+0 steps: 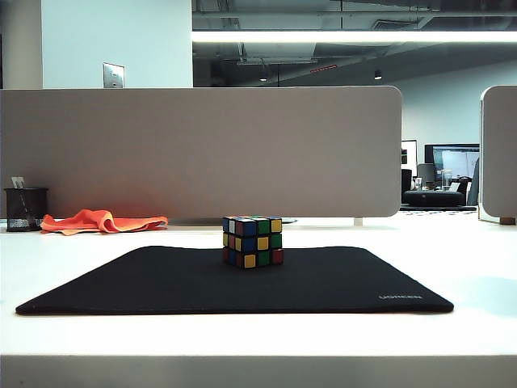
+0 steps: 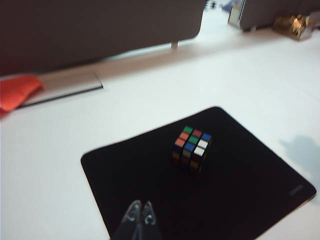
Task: Pick up the cube on the right side of the mouse pad, then place it in the center of the mouse pad.
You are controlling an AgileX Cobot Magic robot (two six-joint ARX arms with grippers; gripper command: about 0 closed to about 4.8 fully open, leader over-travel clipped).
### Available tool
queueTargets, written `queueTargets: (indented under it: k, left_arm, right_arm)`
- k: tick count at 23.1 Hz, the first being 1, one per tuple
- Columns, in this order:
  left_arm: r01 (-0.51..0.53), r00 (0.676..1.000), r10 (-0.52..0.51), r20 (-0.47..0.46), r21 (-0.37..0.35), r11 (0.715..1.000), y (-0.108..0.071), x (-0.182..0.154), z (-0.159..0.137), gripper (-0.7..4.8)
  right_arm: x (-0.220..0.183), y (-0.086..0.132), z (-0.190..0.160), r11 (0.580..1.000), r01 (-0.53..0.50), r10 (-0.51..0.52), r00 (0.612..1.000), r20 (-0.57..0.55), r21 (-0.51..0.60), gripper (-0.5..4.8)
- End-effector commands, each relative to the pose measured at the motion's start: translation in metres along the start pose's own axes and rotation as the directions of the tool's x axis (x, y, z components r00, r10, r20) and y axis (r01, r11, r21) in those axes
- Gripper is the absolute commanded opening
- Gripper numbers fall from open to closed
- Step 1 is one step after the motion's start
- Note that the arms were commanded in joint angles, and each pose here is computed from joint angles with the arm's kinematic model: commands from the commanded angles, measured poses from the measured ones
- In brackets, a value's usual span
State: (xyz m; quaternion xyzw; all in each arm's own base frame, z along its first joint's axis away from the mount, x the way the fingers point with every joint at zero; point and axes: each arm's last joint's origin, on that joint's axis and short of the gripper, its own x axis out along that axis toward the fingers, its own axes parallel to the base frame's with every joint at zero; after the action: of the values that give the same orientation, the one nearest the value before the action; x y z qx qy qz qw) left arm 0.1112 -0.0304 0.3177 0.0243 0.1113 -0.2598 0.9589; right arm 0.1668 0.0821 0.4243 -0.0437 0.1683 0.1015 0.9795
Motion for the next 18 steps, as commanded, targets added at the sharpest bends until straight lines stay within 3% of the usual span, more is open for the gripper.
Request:
queueTargets:
  k: [1, 8, 11, 14, 17, 18]
  left_arm:
    - [-0.007, 0.999, 0.006, 0.046, 0.013, 1.0, -0.004, -0.012, 0.003, -0.06]
    - [-0.008, 0.999, 0.008, 0.036, 0.013, 1.0, -0.012, -0.03, -0.015, -0.06]
    - [-0.006, 1.0, 0.006, 0.016, 0.006, 1.0, -0.012, -0.03, -0.025, -0.06]
    - [0.002, 0.998, -0.004, -0.067, -0.023, 1.0, -0.012, -0.029, -0.034, -0.05]
    - [-0.009, 0.997, 0.006, -0.083, -0.032, 0.999, -0.011, -0.025, -0.04, -0.06]
    - [-0.022, 0.998, 0.021, -0.066, -0.024, 0.999, -0.01, -0.021, -0.043, -0.06]
  right_arm:
    - [-0.019, -0.007, -0.017, 1.0, 0.018, -0.019, 0.998, 0.06, 0.015, -0.08]
    - [-0.072, -0.028, -0.103, 0.998, 0.047, -0.052, 0.99, 0.13, 0.046, -0.08]
    - [-0.083, -0.033, -0.125, 0.997, 0.049, -0.058, 0.984, 0.171, 0.057, -0.08]
    - [-0.091, -0.037, -0.149, 0.996, 0.067, -0.076, 0.983, 0.168, 0.06, -0.08]
    - [-0.1, -0.039, -0.175, 0.999, 0.025, -0.031, 0.991, 0.133, 0.044, -0.08]
    - [-0.1, -0.04, -0.182, 0.998, 0.026, -0.034, 0.985, 0.166, 0.055, -0.08]
